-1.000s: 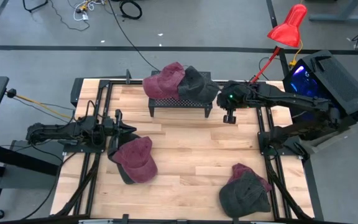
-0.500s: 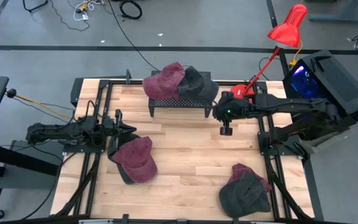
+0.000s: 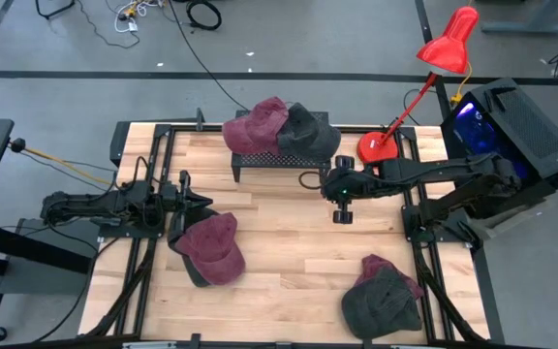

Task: Pick & Place hat
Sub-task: Move the right black cap

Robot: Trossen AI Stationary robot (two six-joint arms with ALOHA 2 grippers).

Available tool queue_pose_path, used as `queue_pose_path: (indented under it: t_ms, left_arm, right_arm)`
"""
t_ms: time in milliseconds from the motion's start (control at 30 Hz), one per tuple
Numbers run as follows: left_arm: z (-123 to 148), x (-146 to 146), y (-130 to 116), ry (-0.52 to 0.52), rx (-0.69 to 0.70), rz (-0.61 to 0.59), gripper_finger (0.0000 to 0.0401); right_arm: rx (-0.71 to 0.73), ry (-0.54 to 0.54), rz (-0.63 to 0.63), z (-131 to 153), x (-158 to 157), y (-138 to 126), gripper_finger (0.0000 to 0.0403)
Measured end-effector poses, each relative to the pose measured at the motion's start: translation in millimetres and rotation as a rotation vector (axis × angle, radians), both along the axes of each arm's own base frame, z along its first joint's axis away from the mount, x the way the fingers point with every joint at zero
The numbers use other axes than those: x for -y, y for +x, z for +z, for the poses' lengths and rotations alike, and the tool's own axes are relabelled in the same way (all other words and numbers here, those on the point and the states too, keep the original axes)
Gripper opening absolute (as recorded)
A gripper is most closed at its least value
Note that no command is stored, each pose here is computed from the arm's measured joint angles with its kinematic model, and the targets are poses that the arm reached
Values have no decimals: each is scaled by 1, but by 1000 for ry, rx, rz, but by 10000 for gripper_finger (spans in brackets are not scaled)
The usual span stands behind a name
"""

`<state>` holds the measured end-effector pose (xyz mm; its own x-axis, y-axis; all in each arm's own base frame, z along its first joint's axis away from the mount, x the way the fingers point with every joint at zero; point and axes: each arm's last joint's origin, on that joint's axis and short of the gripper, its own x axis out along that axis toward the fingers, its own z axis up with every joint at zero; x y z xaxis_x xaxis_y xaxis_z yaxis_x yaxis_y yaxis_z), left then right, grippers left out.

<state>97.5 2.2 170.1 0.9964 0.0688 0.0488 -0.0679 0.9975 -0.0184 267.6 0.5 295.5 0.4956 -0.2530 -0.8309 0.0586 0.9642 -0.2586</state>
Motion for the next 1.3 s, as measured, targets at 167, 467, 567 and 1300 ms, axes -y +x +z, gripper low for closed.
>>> queue_pose_path:
  t_ms: [167, 467, 567, 1300]
  left_arm:
    - [0, 0, 0, 0, 0, 0, 21]
    - [0, 0, 0, 0, 0, 0, 21]
    - [0, 0, 0, 0, 0, 0, 21]
    - [0, 0, 0, 0, 0, 0, 21]
  right_arm:
    - [25, 33, -42, 1, -3, 0, 62]
    - [30, 95, 61, 7, -25, -8, 80]
    - [36, 154, 126, 10, -35, -13, 89]
    - [32, 200, 413, 17, -99, -37, 133]
